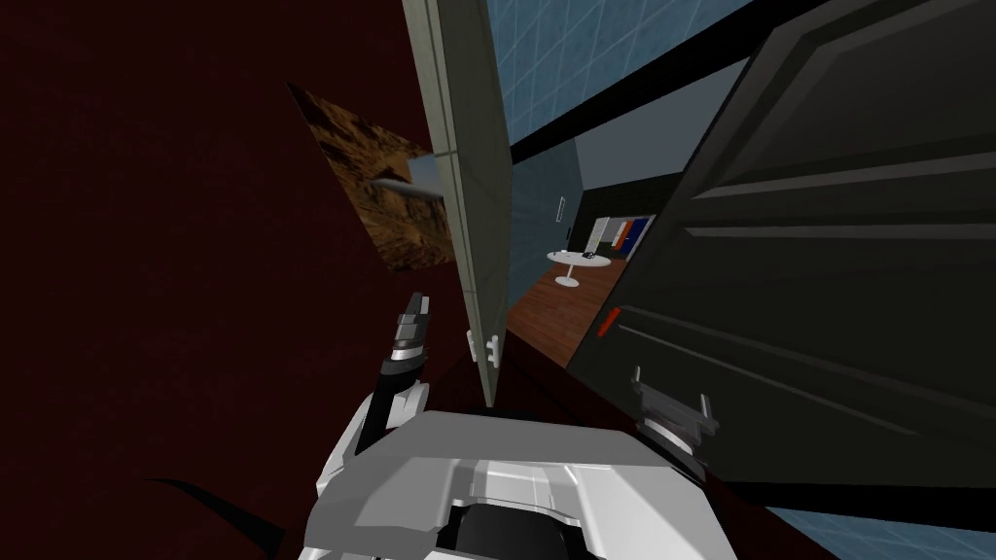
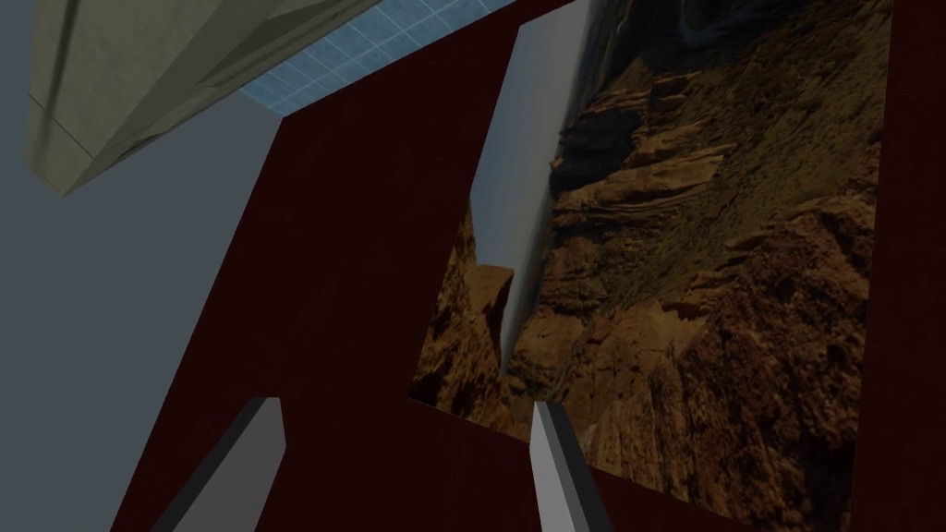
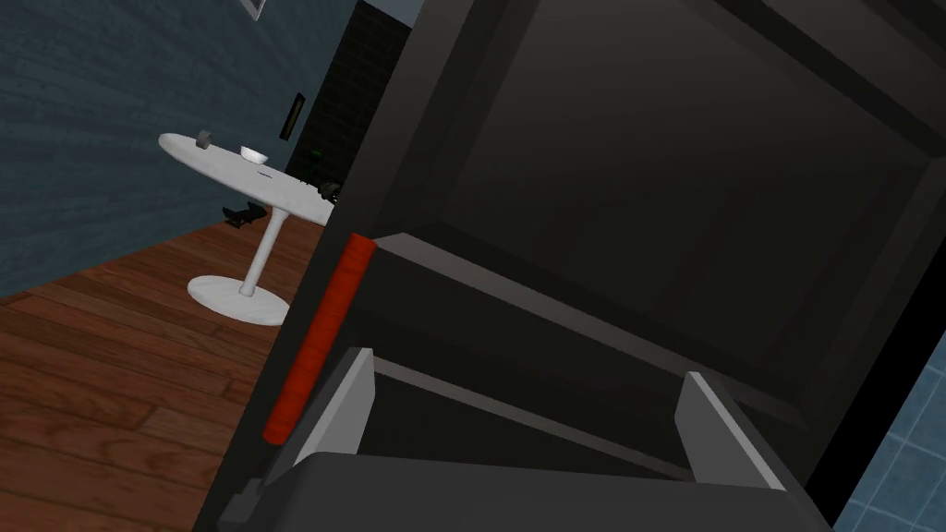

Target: Pull the door open

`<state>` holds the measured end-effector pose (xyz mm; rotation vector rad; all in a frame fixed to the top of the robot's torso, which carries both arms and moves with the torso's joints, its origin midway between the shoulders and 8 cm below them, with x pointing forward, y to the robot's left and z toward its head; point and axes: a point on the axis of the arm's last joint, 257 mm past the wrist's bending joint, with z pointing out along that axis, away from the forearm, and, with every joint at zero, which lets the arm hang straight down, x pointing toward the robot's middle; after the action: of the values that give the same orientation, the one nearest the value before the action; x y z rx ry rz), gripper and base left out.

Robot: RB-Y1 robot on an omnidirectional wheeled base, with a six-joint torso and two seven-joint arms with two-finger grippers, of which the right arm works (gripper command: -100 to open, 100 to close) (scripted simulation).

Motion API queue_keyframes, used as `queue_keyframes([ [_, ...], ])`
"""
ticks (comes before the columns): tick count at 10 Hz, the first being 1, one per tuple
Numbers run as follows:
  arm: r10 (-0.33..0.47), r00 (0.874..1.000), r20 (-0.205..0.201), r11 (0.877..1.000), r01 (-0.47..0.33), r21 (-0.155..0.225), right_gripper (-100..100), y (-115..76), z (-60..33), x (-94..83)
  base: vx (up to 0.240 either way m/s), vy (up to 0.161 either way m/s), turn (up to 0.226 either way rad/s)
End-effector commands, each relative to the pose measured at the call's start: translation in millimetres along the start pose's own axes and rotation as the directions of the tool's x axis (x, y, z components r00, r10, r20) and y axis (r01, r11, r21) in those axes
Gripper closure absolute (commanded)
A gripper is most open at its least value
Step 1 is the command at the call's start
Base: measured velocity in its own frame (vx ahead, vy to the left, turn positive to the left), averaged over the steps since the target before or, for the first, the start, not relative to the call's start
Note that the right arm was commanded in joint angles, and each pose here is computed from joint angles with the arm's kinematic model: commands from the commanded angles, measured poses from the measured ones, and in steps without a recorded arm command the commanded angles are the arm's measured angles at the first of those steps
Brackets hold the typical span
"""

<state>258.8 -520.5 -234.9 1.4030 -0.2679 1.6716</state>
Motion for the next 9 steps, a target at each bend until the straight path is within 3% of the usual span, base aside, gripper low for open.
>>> queue_keyframes([
  [1,0.018,1.0,0.025,1.0,-0.018,-0.013,-100,6.0,-4.0,-10.9,0.01,-0.037,0.097],
  [6,0.048,0.997,0.065,0.998,-0.046,-0.037,-100,15.8,-10.6,-29.1,0.014,-0.026,0.108],
  [9,0.048,0.997,0.065,0.998,-0.046,-0.037,-100,15.8,-10.6,-29.1,-0.002,-0.001,-0.011],
])
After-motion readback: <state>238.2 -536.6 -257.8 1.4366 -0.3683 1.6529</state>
